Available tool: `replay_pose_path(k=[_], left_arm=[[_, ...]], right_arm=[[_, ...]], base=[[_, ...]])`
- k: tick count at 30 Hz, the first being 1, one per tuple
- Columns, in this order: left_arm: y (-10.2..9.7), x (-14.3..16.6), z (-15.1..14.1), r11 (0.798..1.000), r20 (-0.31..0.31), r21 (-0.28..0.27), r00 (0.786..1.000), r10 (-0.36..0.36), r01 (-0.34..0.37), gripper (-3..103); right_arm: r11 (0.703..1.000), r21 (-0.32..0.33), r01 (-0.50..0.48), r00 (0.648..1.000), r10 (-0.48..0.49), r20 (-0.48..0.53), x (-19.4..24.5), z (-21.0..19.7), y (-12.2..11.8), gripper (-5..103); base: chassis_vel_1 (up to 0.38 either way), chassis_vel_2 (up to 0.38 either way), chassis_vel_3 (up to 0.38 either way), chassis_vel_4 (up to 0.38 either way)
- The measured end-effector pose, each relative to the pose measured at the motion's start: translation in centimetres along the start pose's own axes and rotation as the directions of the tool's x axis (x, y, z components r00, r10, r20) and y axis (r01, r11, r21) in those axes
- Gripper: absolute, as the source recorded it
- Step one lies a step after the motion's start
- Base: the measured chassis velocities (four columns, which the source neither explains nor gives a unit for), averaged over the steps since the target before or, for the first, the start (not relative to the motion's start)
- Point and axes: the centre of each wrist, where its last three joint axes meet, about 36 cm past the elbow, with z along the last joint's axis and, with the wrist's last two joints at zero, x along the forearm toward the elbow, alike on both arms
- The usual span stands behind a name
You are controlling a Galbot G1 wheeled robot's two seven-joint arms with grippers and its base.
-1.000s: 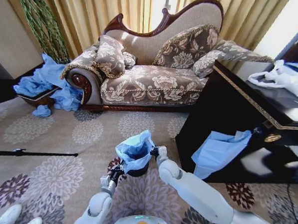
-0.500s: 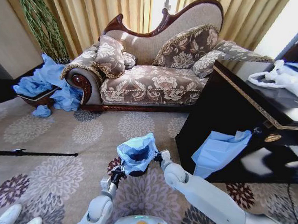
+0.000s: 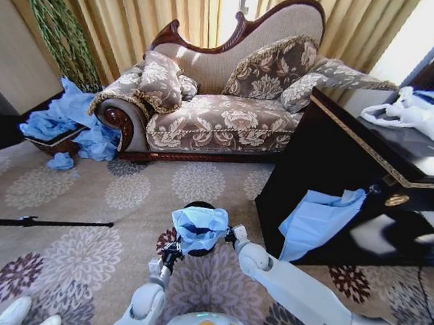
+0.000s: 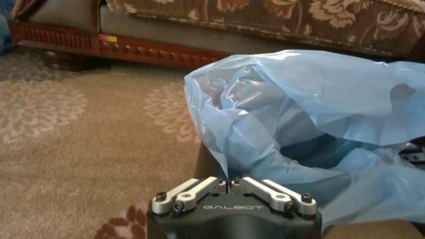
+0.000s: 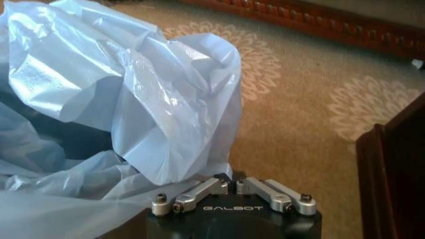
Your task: Place a garbage bag over the trash bin.
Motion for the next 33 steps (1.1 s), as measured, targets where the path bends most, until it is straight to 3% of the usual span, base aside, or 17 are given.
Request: replay_pose_path(k=[9,15,23,33], left_arm=[[0.5,-0.7,0.8,1.000,0.008,-0.002,1.000,-0.010,0.010,0],[1.4,-2.4,1.0,1.000,0.026,0.000,0.999,-0.029,0.029,0],[2.4,-4.9,-0.4,0.999,0.049,0.012,0.998,-0.042,0.041,0],[2.6,-5.1,-0.2,0.999,0.042,0.011,0.998,-0.046,0.046,0]], right_arm=[[1.000,-0.019,0.011,0.992,-0.008,0.126,-2.9,3.1,0.3,0],[1.000,0.004,0.010,0.977,-0.011,0.215,-4.6,3.3,-0.2,0],[1.000,0.023,0.011,0.970,-0.016,0.243,-5.0,1.8,-0.7,0],[0.999,0.023,0.050,0.963,-0.054,0.263,-7.2,0.6,-1.4,0]], base=[[0.000,0.000,0.000,0.000],[0.000,0.000,0.000,0.000],[0.000,0.000,0.000,0.000],[0.000,0.000,0.000,0.000]])
